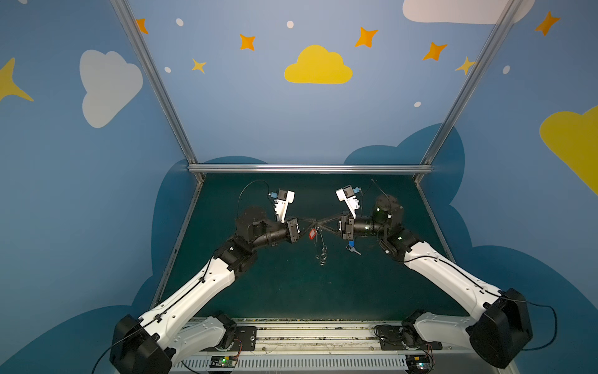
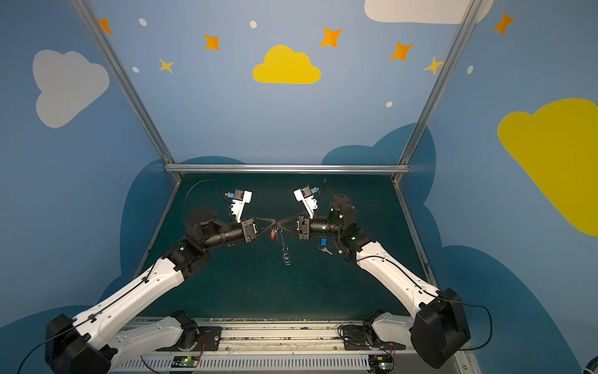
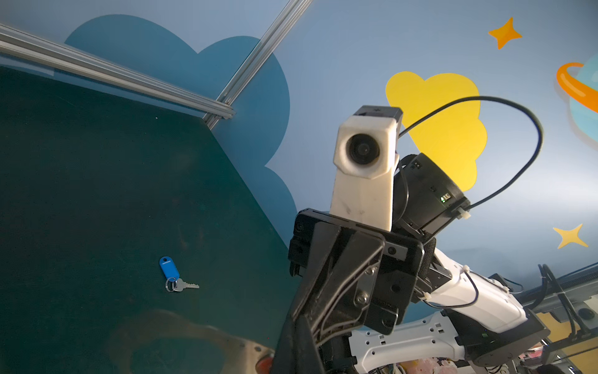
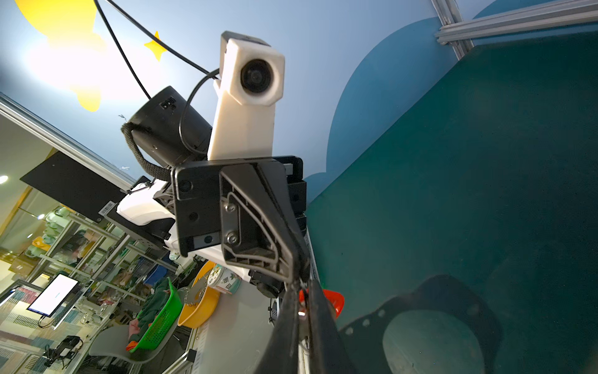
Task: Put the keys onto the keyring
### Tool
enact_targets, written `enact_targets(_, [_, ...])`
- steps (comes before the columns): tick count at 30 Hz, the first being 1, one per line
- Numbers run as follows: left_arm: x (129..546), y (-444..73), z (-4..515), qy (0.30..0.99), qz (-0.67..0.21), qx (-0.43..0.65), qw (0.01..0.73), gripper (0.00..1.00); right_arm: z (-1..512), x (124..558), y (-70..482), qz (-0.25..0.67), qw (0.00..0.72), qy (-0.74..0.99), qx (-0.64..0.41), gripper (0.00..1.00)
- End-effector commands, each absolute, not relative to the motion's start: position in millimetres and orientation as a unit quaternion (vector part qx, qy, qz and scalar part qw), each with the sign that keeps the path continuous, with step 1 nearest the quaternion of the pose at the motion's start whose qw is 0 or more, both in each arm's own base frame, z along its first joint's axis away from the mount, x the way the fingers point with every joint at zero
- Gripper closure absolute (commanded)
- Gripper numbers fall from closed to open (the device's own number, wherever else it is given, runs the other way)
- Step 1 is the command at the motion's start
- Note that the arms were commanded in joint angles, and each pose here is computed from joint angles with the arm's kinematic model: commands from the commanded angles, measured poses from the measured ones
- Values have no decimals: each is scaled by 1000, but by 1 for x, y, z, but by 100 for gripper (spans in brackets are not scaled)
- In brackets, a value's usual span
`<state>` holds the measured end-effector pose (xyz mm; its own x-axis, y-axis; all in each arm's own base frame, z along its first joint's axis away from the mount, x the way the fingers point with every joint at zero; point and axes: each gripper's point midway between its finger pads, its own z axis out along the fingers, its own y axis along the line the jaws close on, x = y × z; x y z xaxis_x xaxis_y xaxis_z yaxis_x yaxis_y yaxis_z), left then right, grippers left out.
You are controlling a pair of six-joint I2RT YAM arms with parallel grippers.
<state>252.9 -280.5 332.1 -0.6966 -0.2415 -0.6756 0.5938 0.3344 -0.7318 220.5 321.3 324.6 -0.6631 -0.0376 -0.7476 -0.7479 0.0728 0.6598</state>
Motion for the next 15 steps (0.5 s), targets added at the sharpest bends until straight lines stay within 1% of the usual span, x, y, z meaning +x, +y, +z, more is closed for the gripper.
enact_targets(1, [252,-282,349,706,-576,132,390,96,336,207,328,632,271,653,-318,90])
enact_targets(2, [252,-282,350,706,-576,133,390,96,337,207,328,633,270,651,-319,91])
enact_targets(4, [252,-283,350,707,-576,133,389,96,338,209,328,632,275,652,-315,97])
enact_targets(6, [250,-283,351,705,-578,136,388,96,340,209,328,636,279,648,-313,100])
enact_targets(10, [253,-281,346,713,-570,129,388,96,345,208,328,634,279,647,-318,100])
enact_targets(13, [256,-278,342,722,-556,122,393,96,339,215,326,611,286,673,-303,100])
enact_targets(14, [257,-277,341,726,-552,118,394,95,336,217,325,602,287,683,-298,100])
enact_targets(15, [259,-275,338,731,-546,112,394,90,332,221,323,592,289,694,-290,100])
